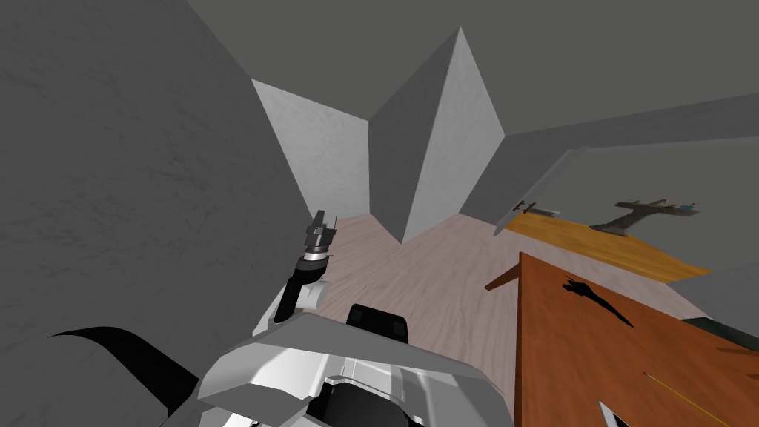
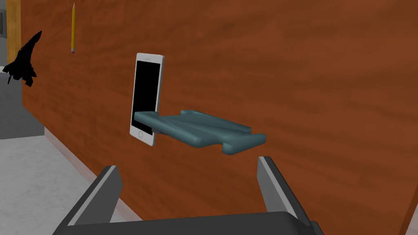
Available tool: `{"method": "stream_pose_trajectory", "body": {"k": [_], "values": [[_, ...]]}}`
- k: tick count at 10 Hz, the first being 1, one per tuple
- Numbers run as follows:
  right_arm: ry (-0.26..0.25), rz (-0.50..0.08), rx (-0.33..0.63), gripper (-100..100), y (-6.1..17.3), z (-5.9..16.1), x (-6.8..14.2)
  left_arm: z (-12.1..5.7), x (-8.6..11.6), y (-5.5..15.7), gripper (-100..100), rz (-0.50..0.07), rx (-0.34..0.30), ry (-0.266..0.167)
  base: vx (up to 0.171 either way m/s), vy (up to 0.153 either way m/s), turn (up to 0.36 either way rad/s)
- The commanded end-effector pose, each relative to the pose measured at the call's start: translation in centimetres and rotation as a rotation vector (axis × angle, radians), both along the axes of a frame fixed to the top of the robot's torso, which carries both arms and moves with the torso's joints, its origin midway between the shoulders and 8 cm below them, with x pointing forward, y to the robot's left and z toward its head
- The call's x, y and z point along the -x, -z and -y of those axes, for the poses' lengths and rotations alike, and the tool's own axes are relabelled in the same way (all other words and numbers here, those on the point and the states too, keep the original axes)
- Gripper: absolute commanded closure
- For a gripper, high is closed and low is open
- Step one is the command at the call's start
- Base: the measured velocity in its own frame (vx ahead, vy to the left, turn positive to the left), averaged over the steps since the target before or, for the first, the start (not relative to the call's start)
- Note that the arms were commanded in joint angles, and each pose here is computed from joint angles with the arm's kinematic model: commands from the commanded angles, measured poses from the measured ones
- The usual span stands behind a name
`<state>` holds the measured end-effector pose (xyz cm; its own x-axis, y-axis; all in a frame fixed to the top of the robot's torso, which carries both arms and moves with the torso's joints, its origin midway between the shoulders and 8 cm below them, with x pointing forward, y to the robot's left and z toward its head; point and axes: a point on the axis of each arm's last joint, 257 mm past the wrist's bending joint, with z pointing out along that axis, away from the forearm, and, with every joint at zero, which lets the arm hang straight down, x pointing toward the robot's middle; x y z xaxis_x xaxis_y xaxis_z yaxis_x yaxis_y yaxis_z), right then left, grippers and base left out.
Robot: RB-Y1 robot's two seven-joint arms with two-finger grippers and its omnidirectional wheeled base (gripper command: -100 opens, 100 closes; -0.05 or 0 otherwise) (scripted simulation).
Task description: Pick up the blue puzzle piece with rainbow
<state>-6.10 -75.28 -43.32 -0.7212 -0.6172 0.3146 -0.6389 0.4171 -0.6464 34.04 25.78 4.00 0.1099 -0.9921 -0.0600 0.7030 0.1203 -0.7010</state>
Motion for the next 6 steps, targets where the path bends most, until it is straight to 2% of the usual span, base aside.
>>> {"method": "stream_pose_trajectory", "body": {"k": [1, 2, 3, 5, 6], "values": [[-0.034, -0.031, 0.002, -100, 0.0, -0.4, 0.3, 0.0, 0.0, 0.0, 0, 0.000, 0.000, 0.000, -0.022, -0.023, 0.057], [-0.099, -0.093, 0.004, -100, 0.2, -1.0, 0.9, 0.0, 0.0, 0.0, 0, 0.000, 0.000, 0.000, -0.034, -0.025, 0.103], [-0.099, -0.093, 0.004, -100, 0.2, -1.0, 0.9, 0.0, 0.0, 0.0, 0, 0.000, 0.000, 0.000, -0.025, -0.025, 0.059], [-0.218, -0.205, 0.002, -100, 0.6, -2.2, 2.3, 0.0, 0.0, 0.0, 0, 0.000, 0.000, 0.000, -0.034, -0.043, 0.154], [-0.228, -0.211, 0.003, -100, 0.7, -2.3, 2.2, 0.0, 0.0, 0.0, 0, 0.000, 0.000, 0.000, -0.032, -0.045, 0.050]]}}
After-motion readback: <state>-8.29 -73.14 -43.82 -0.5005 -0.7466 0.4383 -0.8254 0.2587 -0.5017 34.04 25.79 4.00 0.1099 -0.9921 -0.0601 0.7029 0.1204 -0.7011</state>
